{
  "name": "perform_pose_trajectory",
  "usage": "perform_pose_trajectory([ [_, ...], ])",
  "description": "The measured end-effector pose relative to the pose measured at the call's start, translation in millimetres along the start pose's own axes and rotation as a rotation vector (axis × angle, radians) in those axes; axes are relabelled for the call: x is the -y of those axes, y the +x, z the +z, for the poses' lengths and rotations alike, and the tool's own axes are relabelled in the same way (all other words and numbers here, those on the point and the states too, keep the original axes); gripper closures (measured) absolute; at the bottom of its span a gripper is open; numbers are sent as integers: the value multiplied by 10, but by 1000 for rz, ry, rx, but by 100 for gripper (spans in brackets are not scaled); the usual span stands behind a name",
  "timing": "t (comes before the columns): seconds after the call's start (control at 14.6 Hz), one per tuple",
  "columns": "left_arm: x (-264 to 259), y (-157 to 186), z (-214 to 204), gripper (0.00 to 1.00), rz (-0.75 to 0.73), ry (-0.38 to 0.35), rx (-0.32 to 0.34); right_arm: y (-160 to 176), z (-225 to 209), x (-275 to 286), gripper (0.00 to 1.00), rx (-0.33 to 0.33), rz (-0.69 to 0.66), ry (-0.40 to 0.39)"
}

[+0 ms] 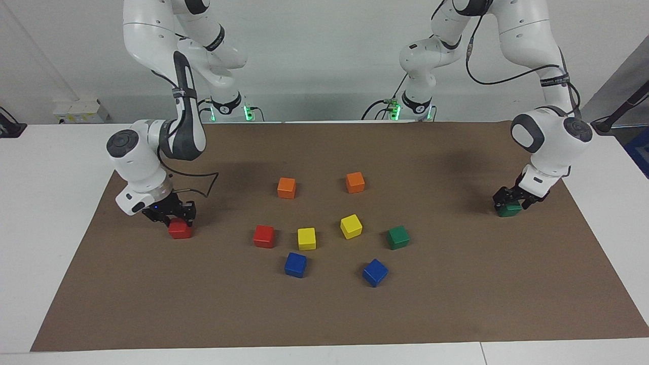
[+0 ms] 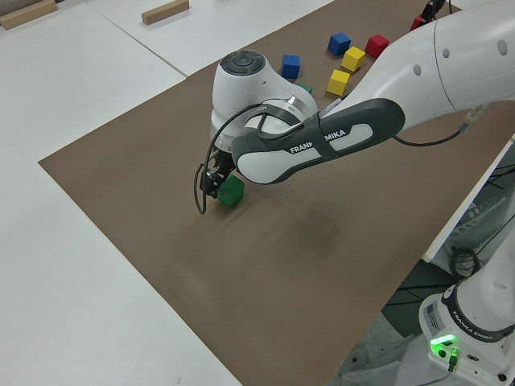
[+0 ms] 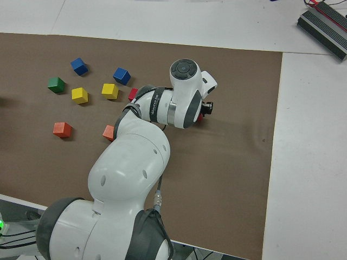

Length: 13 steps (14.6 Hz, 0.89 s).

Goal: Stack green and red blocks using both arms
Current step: 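Set the red cube down with the right gripper while the left gripper releases, then grasp the second green cube with the left gripper while the right gripper grasps red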

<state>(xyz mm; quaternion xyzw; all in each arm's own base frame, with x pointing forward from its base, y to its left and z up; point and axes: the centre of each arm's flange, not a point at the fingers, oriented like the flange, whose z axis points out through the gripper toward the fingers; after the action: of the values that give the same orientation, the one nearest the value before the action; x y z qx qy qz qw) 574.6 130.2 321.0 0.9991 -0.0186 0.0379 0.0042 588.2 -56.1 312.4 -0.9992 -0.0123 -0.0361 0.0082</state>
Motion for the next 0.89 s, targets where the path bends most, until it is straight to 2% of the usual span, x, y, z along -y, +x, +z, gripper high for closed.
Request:
perform_pose_trajectory([
  [0.14,-49,153,-229,0,14,-7,10,62,-160,91,1,-9,-9,2],
  [0.34,-470,506,-822,0,5,-24,47,268,-822,347,0,10,-18,11],
  [0.55,-1412,768,-1189,0,-88,-29,52,485,-1478,726,0,-42,9,17],
  [0.68,-2094,813,-1185,0,-123,-32,58,554,-1535,1290,0,-51,72,24],
  [0.89,-2839,772,-1059,0,-161,-32,75,641,-1156,2167,0,-38,173,-4],
])
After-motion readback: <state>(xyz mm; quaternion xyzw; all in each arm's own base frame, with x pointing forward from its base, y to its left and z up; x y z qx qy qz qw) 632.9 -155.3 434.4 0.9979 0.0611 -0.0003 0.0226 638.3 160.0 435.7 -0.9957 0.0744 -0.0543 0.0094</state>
